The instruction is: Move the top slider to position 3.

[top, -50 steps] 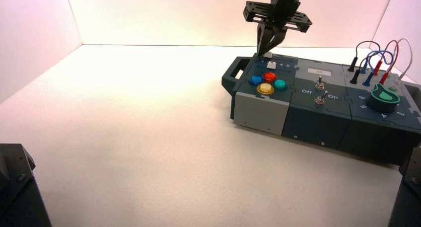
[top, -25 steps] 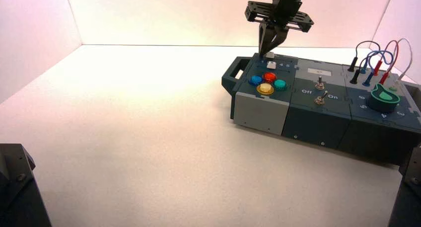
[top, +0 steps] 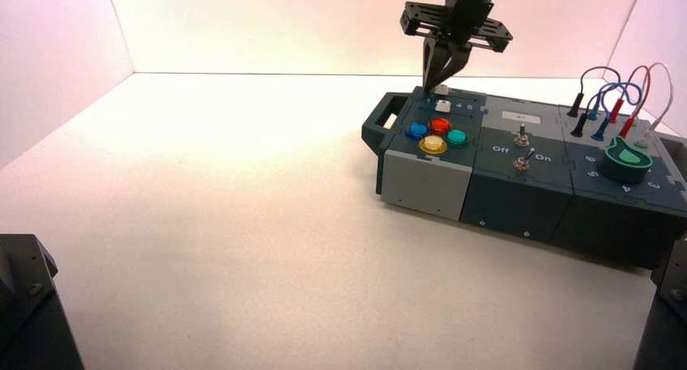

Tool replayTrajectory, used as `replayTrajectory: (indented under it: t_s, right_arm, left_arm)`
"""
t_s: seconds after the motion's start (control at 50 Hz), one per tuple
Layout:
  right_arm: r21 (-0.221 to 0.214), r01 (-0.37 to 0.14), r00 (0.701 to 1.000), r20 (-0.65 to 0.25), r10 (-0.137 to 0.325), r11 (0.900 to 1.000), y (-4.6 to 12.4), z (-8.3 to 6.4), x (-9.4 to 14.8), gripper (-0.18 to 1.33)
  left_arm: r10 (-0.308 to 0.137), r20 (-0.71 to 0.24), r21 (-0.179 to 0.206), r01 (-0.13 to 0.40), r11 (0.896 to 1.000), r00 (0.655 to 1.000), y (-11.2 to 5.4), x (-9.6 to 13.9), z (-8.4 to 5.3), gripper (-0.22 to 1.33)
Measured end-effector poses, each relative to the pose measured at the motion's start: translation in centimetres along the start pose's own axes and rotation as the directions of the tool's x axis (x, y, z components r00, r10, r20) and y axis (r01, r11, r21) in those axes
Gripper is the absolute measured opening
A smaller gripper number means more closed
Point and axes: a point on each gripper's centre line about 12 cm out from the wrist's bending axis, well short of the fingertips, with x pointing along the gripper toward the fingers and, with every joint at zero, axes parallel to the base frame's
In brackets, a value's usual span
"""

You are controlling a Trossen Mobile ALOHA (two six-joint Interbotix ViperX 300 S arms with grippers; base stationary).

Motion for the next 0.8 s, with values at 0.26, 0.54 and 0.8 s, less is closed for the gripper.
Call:
replayTrajectory:
  t_s: [0.26,0.54,0.8]
  right_arm:
    - [0.009,0.005,1.0,0.001,-0.005,0.9999,-0.51,0.11,-0.06,-0.14]
    - [0.011,0.007,1.0,0.001,-0.007,0.9999,-0.59,0.08,-0.04,-0.14]
    - [0.013,0.006,1.0,0.0,-0.006,0.9999,-0.61,-0.01,0.01,-0.14]
  left_arm:
    - [0.0,0.0,0.0,0.0,1.0,1.0,0.0,0.0,0.0,-0.16]
    - [0.0,0.0,0.002,0.0,1.0,1.0,0.0,0.0,0.0,-0.16]
    - [0.0,0.0,0.002,0.0,1.0,1.0,0.0,0.0,0.0,-0.16]
